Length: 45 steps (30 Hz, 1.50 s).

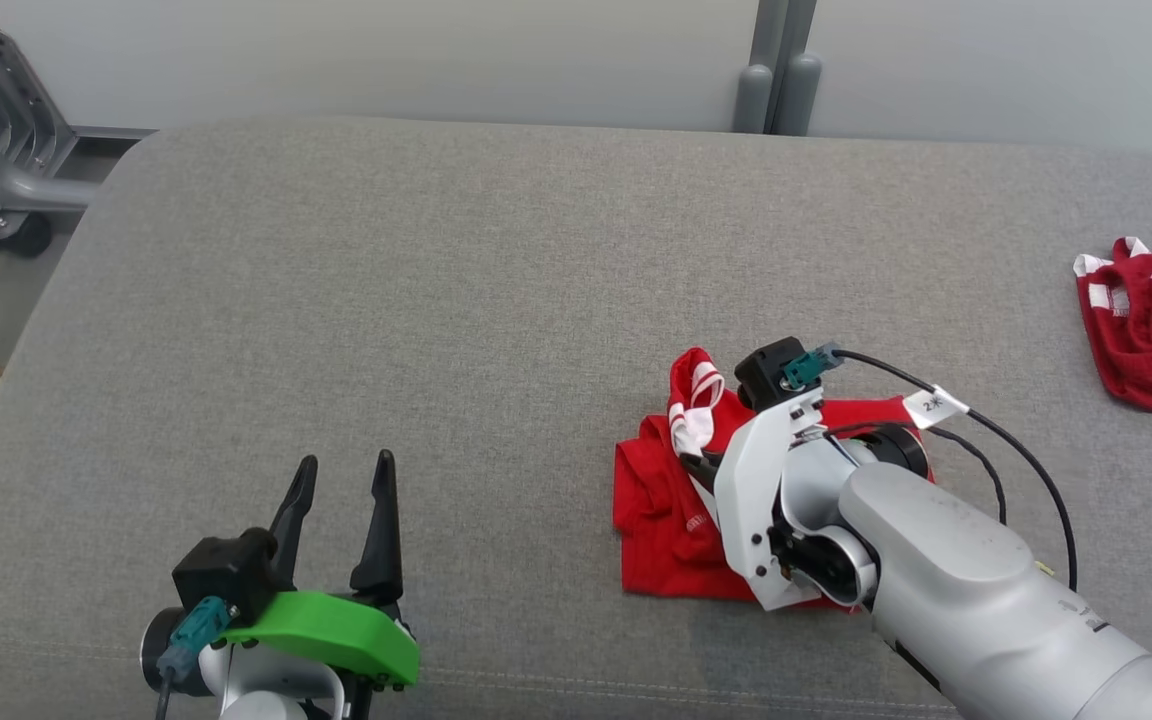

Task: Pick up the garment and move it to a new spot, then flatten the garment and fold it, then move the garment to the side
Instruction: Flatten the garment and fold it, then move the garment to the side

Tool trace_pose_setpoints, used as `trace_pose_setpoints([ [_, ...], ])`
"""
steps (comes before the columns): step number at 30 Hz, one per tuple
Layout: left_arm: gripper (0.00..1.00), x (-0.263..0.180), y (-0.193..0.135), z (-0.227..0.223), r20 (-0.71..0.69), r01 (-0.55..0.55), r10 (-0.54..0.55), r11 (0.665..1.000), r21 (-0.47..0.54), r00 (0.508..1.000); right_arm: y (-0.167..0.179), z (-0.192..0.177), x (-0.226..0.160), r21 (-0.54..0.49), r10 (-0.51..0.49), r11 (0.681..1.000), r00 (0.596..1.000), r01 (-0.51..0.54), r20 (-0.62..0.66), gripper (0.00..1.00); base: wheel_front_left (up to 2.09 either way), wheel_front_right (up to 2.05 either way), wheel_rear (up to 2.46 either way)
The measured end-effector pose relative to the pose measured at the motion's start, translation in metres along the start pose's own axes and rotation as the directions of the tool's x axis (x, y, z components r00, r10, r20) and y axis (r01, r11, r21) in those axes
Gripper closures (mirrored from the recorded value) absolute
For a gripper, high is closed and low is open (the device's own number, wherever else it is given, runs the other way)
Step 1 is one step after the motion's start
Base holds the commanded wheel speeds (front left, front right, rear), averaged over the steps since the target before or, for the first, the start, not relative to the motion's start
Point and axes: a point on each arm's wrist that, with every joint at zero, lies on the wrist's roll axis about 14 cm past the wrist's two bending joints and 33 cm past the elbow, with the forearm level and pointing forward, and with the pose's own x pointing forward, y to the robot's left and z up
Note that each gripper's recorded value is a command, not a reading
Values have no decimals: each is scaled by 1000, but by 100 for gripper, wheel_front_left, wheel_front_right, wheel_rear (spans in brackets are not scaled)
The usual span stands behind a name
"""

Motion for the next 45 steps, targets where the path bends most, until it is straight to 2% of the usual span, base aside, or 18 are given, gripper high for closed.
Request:
trace_pose_setpoints([
  [5,0,-4,0,2,7,-2,2,1000,-7,1000,7,1,3,-33,-19,999,1000,19,-17,100,0,0,0],
  [7,0,-5,0,3,12,-1,1,1000,-8,1000,11,1,4,-47,-19,999,1000,18,-22,66,0,0,0],
  [9,0,-6,-1,5,16,-1,1,1000,-9,1000,17,4,5,-59,-15,998,1000,14,-19,8,0,0,0],
  [10,0,-6,-1,5,18,-1,1,1000,-9,1000,21,6,5,-67,-8,998,1000,7,-14,0,0,0,0],
  [13,0,-7,-1,6,21,2,-2,1000,-12,1000,32,16,5,-83,8,996,1000,-7,8,0,0,0,0],
  [19,0,-6,-9,7,26,26,-26,1000,-15,999,36,34,-2,-230,8,973,999,0,37,0,0,0,0],
  [22,0,-7,-13,6,26,39,-39,999,-16,999,38,50,-8,-247,22,969,995,2,94,0,0,0,0],
  [24,0,-7,-15,5,24,45,-45,999,-17,999,38,68,-14,-234,27,972,987,12,160,0,0,0,0],
  [28,0,-6,-20,5,24,61,-61,998,-18,998,25,105,-33,-129,8,991,950,34,311,0,0,0,0],
  [33,0,-4,-22,7,32,71,-70,997,-18,997,-37,128,-68,-46,-138,984,895,173,425,0,0,0,0],
  [36,0,-4,-26,5,26,83,-82,996,-20,996,-79,118,-88,23,-242,966,874,256,421,0,0,0,0],
  [39,0,-2,-30,5,24,94,-93,995,-21,995,-109,85,-96,90,-317,948,876,305,364,0,0,0,0],
  [43,0,1,-33,3,18,103,-103,994,-20,995,-122,23,-91,227,-342,930,905,289,251,0,0,0,0],
  [45,0,4,-33,2,14,108,-108,994,-7,994,-123,-13,-87,303,-344,911,921,280,183,0,0,0,0],
])
